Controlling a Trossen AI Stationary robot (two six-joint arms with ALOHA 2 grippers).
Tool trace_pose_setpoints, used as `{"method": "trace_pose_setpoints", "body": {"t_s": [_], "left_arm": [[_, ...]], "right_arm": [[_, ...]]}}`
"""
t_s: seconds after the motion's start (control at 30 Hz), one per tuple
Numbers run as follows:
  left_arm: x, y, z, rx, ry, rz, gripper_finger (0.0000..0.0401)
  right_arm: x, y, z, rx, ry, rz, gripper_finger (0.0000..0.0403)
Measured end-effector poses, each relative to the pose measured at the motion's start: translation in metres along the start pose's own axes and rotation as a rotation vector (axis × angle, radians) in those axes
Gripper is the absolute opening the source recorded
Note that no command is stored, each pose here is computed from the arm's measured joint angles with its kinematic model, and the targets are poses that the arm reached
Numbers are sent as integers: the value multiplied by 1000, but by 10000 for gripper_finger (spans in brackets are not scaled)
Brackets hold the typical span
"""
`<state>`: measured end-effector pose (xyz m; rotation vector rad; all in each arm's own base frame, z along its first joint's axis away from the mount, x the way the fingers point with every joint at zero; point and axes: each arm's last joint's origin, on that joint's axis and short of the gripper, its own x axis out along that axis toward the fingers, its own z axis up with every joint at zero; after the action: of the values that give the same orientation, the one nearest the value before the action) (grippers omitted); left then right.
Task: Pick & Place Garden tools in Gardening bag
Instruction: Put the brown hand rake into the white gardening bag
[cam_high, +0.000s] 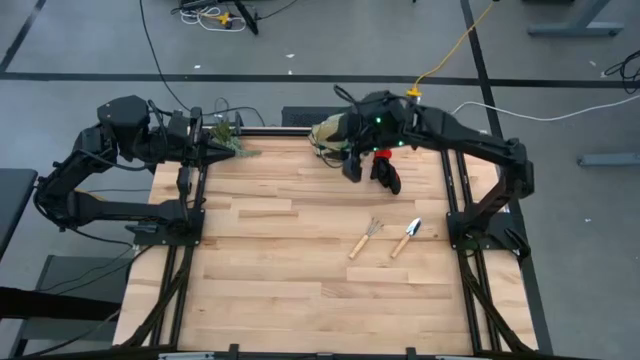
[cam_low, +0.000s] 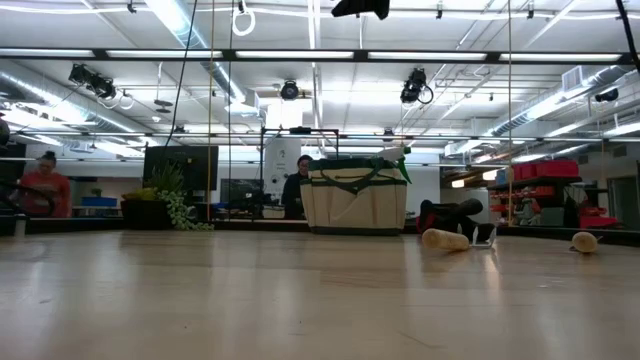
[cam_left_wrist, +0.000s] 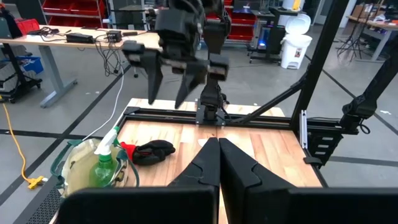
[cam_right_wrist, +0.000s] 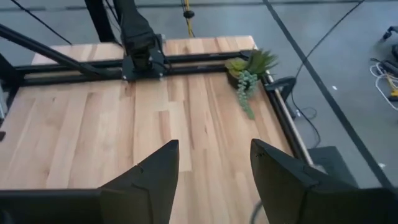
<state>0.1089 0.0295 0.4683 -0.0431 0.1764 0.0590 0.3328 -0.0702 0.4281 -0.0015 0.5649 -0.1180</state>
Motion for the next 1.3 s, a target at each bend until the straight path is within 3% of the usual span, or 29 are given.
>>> {"method": "trace_pose_setpoints", "body": {"t_s": [0.23, 0.77, 1.3], "left_arm": [[0, 0, 0, 0, 0, 0, 3], [0, 0, 0, 2, 0, 0, 3], [0, 0, 0, 2, -1, 0, 3]], "right_arm": [[5, 18, -25, 41, -50, 38, 198], [-32, 55, -79, 83, -67, 85, 198], [-22, 75, -123, 36, 78, 159, 198]]}}
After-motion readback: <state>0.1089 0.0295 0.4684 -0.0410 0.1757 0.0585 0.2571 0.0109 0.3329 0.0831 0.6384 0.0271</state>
